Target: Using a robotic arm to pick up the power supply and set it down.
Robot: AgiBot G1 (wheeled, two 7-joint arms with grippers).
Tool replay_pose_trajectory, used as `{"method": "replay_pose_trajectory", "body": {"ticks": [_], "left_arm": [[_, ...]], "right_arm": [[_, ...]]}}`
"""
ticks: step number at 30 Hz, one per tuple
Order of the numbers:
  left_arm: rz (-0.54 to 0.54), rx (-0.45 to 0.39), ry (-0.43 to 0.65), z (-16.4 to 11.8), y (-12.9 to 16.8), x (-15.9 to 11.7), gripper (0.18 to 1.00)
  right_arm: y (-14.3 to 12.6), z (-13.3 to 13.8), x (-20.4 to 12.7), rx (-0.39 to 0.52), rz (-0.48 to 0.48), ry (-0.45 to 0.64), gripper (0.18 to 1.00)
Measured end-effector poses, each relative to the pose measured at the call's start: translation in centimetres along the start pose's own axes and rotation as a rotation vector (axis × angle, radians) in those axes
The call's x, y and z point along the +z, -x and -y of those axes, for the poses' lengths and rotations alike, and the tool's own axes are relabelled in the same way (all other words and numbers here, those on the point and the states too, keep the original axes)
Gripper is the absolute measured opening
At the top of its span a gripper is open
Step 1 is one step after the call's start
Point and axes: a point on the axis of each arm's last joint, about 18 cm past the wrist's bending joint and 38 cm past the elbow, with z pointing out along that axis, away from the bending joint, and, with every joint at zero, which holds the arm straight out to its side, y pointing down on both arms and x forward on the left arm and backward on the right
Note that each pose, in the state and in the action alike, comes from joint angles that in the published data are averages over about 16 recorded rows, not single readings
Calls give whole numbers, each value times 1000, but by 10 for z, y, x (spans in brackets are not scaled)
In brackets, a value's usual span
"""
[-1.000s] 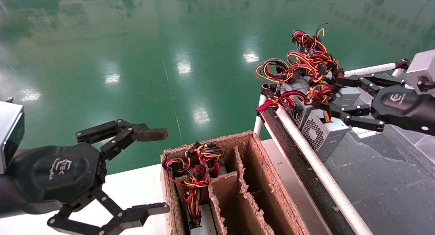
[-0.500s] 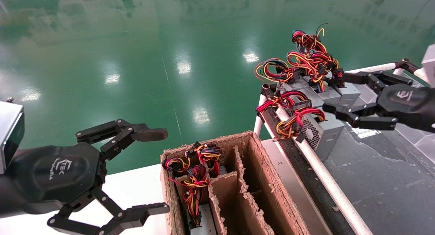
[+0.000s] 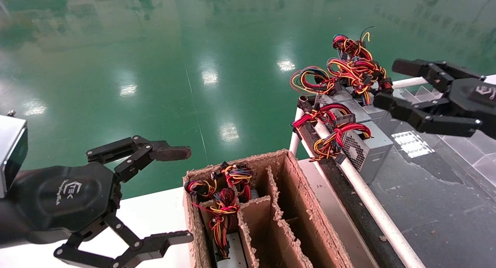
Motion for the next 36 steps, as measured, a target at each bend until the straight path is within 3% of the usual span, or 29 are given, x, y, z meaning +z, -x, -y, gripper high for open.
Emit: {"method": "replay_pose_trajectory", "body": {"ticks": [36], "left_arm": [[0,0,0,0,0,0,1001]], "right_arm": [[91,-3,29,-59,267,-1,1001]]}}
